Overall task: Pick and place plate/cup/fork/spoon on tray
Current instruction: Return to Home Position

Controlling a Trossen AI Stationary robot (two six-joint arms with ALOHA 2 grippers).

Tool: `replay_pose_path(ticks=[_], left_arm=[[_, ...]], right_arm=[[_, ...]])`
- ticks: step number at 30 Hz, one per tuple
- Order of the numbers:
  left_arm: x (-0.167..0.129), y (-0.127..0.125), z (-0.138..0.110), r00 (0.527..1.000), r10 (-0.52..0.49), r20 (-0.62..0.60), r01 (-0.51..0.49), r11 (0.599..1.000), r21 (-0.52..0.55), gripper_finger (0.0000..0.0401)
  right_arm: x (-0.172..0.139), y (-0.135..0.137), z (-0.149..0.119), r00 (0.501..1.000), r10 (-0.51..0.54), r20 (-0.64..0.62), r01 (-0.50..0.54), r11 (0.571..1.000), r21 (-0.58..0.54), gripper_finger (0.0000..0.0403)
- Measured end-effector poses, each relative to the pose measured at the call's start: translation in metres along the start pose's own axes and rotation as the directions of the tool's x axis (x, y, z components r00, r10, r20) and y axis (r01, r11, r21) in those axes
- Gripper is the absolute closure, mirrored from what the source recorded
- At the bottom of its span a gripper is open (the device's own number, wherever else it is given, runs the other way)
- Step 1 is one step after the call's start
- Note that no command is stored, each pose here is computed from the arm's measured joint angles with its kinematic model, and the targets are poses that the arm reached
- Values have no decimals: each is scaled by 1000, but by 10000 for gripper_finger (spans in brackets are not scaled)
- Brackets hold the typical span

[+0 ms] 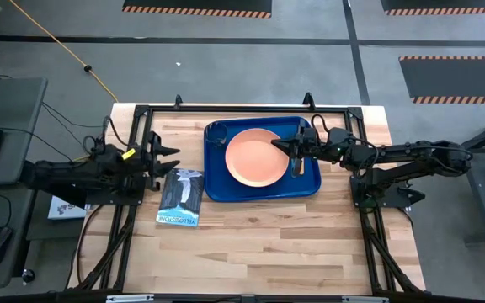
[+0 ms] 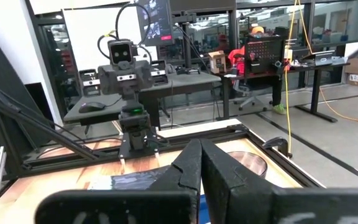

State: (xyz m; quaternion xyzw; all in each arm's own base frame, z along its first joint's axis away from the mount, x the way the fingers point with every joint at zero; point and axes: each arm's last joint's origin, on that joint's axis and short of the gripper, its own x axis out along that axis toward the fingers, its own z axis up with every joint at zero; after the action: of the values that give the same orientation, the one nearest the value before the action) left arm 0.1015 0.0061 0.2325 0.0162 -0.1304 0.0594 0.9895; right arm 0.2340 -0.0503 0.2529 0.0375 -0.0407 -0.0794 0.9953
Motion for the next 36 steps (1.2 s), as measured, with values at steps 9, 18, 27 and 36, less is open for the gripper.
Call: replay_pose_path(ticks=[9,18,27,36], left_arm=[[-4,-4,-12,986,-129,-108,119,989,-92,353],[-9,-3,-12,987,-116,-114,112,993,-42,399],[-15,-2,-14,995,-91,-41,88,994,-68,401],[-18,-3,-37,993,-114,-7,113,987,-115,401]], right_arm=[[0,-1,0,1000,-19,2,19,1000,-8,402],[0,-1,-1,1000,-26,-6,26,1000,2,402],[0,-1,-2,999,-24,-23,24,1000,10,402],[0,-1,-3,999,-24,-25,24,1000,11,402]])
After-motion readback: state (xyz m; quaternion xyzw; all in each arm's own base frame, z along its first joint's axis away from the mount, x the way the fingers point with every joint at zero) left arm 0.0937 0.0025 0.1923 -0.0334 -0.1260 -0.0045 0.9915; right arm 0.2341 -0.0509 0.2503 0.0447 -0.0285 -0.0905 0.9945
